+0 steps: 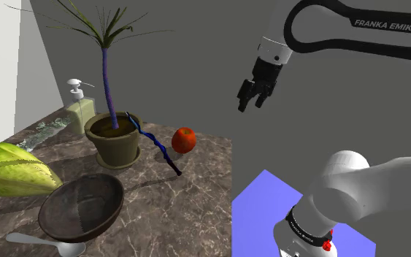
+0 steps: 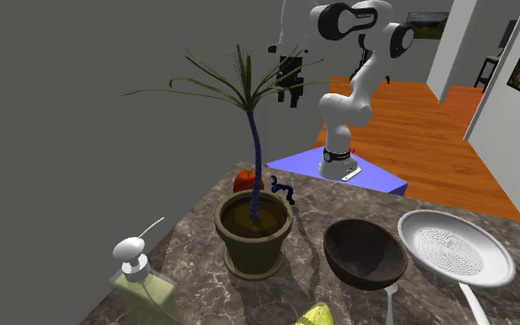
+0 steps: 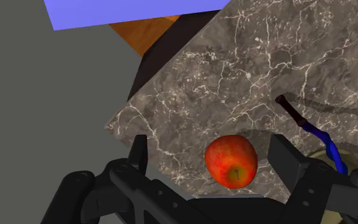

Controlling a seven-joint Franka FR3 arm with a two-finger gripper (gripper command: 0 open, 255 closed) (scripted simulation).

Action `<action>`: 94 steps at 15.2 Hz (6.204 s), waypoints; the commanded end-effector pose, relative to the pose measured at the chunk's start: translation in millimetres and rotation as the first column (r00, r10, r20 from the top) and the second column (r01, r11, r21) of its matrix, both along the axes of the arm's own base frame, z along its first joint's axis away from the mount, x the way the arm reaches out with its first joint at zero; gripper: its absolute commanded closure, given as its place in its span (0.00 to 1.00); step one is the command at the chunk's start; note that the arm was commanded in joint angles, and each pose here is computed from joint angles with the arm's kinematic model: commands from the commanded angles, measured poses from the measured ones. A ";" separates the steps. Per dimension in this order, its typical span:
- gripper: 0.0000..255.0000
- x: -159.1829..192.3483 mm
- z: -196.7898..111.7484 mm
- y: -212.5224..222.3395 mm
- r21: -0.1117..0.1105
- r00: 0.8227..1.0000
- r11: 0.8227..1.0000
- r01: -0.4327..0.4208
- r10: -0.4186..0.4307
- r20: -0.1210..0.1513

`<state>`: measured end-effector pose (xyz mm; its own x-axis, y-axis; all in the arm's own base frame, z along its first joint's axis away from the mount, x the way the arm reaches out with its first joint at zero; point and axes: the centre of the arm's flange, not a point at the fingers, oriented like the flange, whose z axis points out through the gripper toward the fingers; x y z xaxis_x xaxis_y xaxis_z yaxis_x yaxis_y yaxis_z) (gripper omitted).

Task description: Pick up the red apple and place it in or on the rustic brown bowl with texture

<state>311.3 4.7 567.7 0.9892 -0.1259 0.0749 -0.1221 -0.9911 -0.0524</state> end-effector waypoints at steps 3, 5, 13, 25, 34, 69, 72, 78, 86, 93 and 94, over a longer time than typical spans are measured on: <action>0.00 19.5 -13.4 11.9 0.005 0.999 0.999 0.049 -0.049 -0.003; 0.00 39.5 -26.7 22.9 0.009 0.995 0.995 0.098 -0.098 -0.007; 0.00 123.9 -80.4 57.4 0.026 0.956 0.956 0.292 -0.291 -0.024; 0.00 209.9 -153.1 76.3 0.038 0.885 0.885 0.465 -0.463 -0.042; 0.00 211.3 -171.9 77.3 0.038 0.885 0.885 0.465 -0.463 -0.042; 1.00 211.3 -50.5 77.3 0.038 0.885 0.885 0.465 -0.463 -0.042; 1.00 211.3 -34.6 77.3 0.038 0.885 0.885 0.465 -0.463 -0.042; 1.00 211.3 -2.9 77.3 0.038 0.885 0.885 0.465 -0.463 -0.042; 1.00 192.2 15.3 166.4 0.038 0.885 0.885 0.465 -0.463 -0.042; 1.00 173.1 30.9 255.4 0.038 0.885 0.885 0.465 -0.463 -0.042; 1.00 170.4 33.1 268.1 0.038 0.885 0.885 0.465 -0.463 -0.042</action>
<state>484.7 260.3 599.6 0.8196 -0.5722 0.0286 -0.5684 -0.8184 -0.0843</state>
